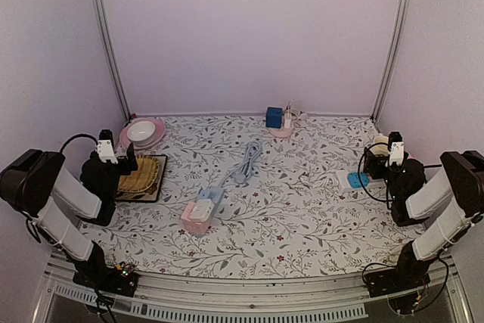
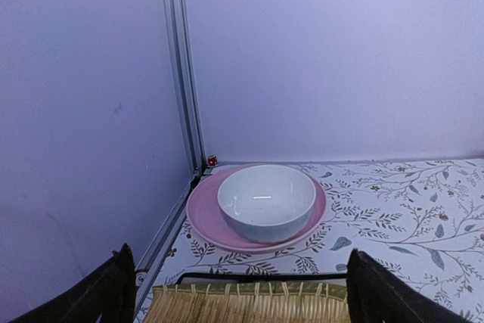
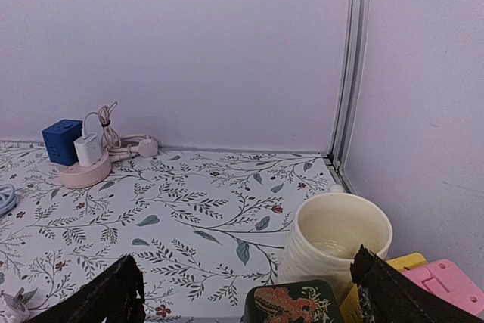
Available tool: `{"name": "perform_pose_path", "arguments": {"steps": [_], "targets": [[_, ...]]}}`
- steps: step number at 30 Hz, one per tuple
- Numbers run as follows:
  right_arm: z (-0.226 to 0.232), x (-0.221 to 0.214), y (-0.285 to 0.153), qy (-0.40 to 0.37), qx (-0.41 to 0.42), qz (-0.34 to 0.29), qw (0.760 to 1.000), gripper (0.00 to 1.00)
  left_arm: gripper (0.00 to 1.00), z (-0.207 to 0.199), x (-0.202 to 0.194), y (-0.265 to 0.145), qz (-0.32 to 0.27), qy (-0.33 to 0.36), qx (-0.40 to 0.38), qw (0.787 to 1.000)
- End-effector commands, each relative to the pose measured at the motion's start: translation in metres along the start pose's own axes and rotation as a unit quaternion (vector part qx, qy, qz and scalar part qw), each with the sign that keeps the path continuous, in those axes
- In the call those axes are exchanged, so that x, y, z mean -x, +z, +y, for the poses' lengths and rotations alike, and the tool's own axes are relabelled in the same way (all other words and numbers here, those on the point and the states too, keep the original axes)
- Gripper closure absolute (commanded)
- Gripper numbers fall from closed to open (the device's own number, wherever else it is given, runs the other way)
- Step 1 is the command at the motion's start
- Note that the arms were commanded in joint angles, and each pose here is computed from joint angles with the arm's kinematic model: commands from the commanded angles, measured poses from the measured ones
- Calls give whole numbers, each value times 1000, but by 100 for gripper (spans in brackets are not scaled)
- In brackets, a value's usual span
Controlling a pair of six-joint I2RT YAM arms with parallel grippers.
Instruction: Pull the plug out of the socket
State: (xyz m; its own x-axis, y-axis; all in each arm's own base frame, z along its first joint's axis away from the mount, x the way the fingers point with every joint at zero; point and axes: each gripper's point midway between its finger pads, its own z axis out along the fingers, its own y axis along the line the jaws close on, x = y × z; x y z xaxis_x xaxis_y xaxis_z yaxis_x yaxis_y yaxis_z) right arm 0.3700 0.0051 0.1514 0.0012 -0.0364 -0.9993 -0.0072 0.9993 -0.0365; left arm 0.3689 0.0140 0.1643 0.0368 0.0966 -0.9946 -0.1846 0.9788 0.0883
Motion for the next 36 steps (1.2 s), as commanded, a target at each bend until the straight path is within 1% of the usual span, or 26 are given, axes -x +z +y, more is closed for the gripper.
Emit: {"name": "perform_pose_path", "arguments": {"steps": [1,6,11,13,16,17,19,21,22,23,24,25,26,28,29,30,33,35,36], "targets": [[2,10,2,1,5,-15,1000,1,3,-3,0,-2,-4,7,-7,1000],[2,10,2,1,4,-15,1000,1,3,-4,2,-5,-10,7,-9,1000],[-2,15,-1,2,-8,-24,1000,1,3,3,16,-15,-31,4,13,999],[-5,24,-4,4,-15,-27,1000,1,3,-3,27,-17,-35,17,10,999],[-4,41,-1,9,-14,-3,1000,1,3,-22,42,-18,-25,41,8,999],[-6,53,1,33,-17,2,999,1,3,-30,46,-16,-13,33,3,999],[9,81,1,106,29,-3,994,1,3,-59,57,-13,12,16,-48,999],[23,100,-2,140,71,7,988,1,3,-80,72,-13,47,-25,-82,995],[28,116,-1,159,86,13,983,1,3,-91,79,-14,71,-46,-109,990],[30,123,-2,164,92,30,982,1,3,-102,86,-16,93,-66,-138,984],[31,128,-4,166,91,49,981,1,3,-111,105,-17,102,-85,-165,977],[30,130,-6,167,88,65,980,1,3,-120,105,-24,123,-87,-194,969],[30,131,-9,166,84,76,980,1,3,-127,121,-28,119,-91,-219,964],[18,130,-17,170,50,93,980,1,3,-136,135,-40,121,-97,-263,952],[8,124,-22,196,16,106,975,1,3,-136,141,-44,118,-106,-272,949],[0,121,-27,213,-10,110,971,1,3,-131,144,-46,118,-125,-260,950],[-2,117,-35,250,-17,108,962,1,3,-96,144,-42,134,-188,-171,958],[-4,108,-38,289,-28,110,951,1,3,-88,150,-42,128,-206,-172,955],[0,106,-39,298,-14,112,948,1,3,-86,152,-42,129,-217,-176,951]]}}
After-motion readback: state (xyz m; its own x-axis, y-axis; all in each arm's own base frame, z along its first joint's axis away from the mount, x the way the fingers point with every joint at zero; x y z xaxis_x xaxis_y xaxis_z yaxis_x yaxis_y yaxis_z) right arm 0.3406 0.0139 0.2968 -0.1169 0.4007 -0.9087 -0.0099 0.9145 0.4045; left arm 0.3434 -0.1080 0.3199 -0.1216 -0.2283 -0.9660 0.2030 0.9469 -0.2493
